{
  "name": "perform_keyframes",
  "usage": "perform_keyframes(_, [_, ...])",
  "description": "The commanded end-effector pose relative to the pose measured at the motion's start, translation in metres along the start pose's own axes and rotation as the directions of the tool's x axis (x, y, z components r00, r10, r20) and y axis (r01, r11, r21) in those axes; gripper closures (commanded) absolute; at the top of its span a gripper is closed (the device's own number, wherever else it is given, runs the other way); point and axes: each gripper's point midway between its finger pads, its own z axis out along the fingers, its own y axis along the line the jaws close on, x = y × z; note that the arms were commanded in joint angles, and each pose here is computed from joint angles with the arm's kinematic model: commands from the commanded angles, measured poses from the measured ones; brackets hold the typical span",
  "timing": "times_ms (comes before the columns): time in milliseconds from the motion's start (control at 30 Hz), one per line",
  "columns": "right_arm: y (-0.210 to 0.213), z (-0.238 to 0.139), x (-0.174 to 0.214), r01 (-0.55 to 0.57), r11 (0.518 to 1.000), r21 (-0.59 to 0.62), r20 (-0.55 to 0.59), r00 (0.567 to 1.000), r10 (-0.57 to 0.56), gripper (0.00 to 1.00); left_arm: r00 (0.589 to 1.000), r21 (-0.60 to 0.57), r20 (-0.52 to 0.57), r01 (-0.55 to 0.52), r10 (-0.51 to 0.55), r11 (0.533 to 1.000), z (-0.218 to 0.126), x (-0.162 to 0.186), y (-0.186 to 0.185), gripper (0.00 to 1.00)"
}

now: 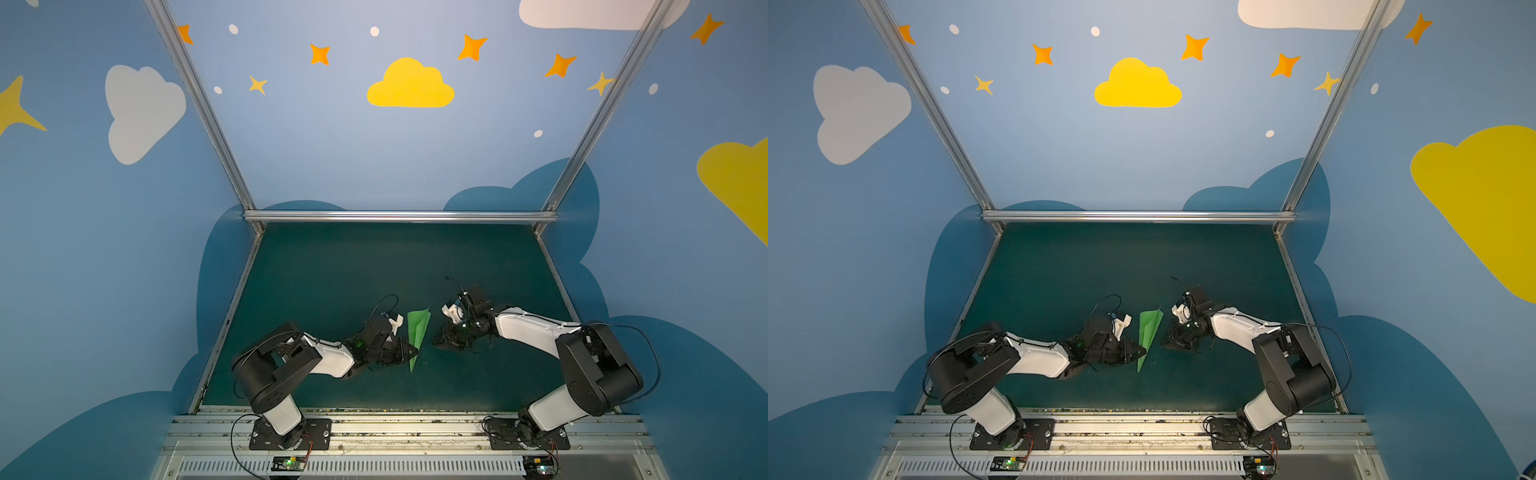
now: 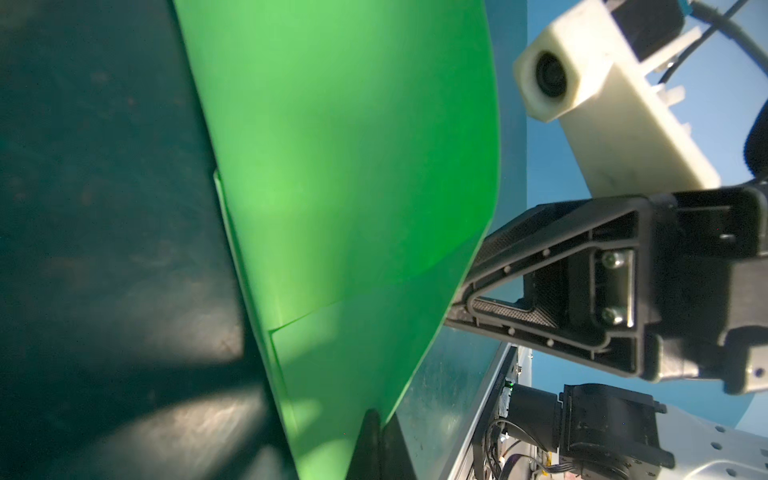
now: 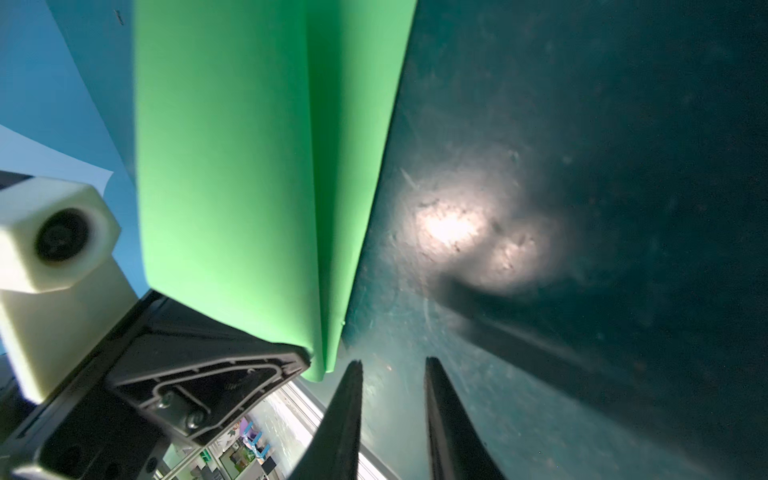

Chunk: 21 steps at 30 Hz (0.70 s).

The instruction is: Fold a paper plane with a square sheet of paper (fold left side to right side)

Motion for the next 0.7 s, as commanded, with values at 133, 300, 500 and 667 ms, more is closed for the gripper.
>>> perform_keyframes(133, [0.025, -0.001, -0.017, 0.039, 0.998, -0.057, 0.036, 0.999, -0.037, 1.0, 0.999, 0.06, 0.009, 0.032, -0.032, 0.998, 0.001, -0.003, -0.003, 0.96])
perform_keyframes(300, [0.035, 0.001, -0.021, 0.058, 0.996, -0.07, 0.039, 0.998, -0.056, 1.0, 0.999, 0.06, 0.008, 0.04, -0.04, 0.997, 0.001, -0.002, -0.001, 0.96])
perform_keyframes(500, [0.043, 0.007, -0.024, 0.072, 0.995, -0.075, 0.032, 0.997, -0.07, 1.0, 0.999, 0.059, 0.008, 0.05, -0.051, 0.997, 0.001, 0.0, 0.003, 0.96])
perform_keyframes(667, [0.051, 0.013, -0.027, 0.085, 0.993, -0.076, 0.025, 0.996, -0.083, 1.0, 0.998, 0.063, 0.005, 0.056, -0.056, 0.996, 0.001, 0.002, 0.005, 0.96])
